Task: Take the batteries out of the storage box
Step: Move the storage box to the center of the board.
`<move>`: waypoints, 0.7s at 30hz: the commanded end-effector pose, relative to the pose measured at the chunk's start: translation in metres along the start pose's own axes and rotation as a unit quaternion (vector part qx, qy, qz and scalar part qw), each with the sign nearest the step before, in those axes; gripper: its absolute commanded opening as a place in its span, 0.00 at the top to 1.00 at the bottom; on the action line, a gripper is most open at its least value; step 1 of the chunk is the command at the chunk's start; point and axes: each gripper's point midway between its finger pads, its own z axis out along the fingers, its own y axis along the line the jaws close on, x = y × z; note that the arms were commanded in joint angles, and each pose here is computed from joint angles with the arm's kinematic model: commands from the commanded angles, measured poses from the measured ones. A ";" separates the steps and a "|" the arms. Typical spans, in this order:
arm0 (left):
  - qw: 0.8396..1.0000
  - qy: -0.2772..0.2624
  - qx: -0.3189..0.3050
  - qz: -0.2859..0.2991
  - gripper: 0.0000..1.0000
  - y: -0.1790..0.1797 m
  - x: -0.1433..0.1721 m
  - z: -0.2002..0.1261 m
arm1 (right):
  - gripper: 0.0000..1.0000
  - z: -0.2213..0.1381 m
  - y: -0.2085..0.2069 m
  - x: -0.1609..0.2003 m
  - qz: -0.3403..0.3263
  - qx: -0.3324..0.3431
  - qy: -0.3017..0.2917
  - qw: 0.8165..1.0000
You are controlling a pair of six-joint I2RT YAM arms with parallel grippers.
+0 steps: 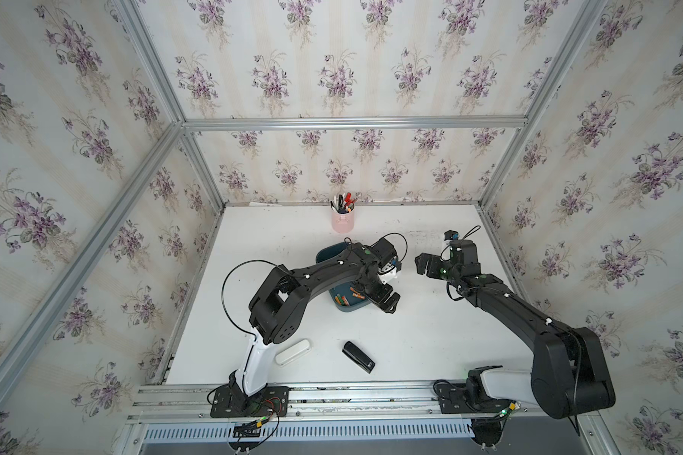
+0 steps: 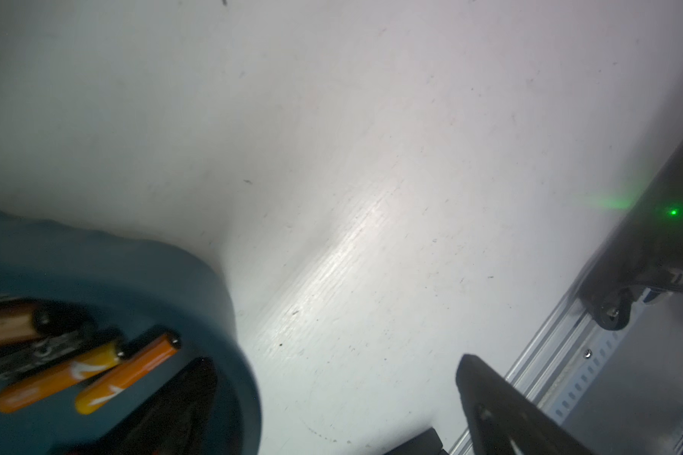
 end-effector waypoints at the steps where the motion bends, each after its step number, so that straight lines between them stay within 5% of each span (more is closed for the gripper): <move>1: 0.999 -0.025 -0.030 -0.037 0.00 0.021 -0.008 -0.033 | 0.00 0.010 0.011 0.012 -0.009 -0.012 0.029 0.999; 10: 0.980 -0.089 -0.066 -0.167 0.00 0.112 0.008 -0.114 | 0.00 0.044 0.034 0.051 -0.047 -0.009 0.116 0.992; 21: 0.964 -0.059 -0.057 -0.253 0.00 0.171 0.044 -0.090 | 0.02 0.057 0.049 0.064 -0.065 -0.013 0.143 0.987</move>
